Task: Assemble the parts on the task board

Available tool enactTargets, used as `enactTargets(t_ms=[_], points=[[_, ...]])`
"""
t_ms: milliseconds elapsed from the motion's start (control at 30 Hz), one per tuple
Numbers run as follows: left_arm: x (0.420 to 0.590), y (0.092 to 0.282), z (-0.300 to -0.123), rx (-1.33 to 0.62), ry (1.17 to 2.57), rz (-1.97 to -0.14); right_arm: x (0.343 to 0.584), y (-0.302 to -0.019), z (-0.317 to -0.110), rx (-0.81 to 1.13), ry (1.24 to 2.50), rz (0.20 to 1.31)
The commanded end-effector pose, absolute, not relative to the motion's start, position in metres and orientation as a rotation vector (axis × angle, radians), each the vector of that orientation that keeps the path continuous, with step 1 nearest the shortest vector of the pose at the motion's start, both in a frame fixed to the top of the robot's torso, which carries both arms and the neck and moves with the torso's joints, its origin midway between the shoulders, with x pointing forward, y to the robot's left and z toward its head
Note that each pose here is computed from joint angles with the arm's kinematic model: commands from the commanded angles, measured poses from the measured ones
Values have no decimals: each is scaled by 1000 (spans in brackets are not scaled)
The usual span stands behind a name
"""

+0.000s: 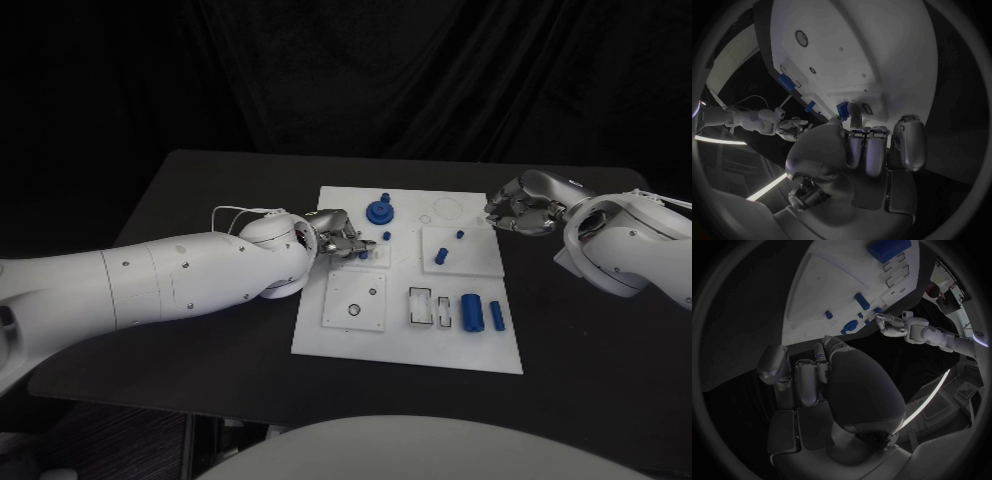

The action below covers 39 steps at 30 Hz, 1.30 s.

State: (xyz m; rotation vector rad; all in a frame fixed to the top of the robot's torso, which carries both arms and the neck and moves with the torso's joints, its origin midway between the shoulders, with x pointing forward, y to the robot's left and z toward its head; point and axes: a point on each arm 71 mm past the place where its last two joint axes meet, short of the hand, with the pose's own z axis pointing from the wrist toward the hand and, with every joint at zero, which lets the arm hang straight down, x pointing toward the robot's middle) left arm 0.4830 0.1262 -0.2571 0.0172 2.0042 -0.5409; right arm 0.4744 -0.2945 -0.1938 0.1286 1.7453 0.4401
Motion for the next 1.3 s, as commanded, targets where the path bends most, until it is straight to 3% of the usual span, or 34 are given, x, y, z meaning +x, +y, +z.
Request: enactTargets(t_ms=[33,633,933,1300], points=[[482,128,-260,9,2003,-548,473,-296,-196,138,1759,425],[481,131,-244,-4,1801,-695,473,-297,-196,147,1765,425],[479,141,-233,34,1862,-678,473,-299,-196,153,1762,419],[491,157,-210,44,1884,-604,472,-300,-194,158,1737,436]])
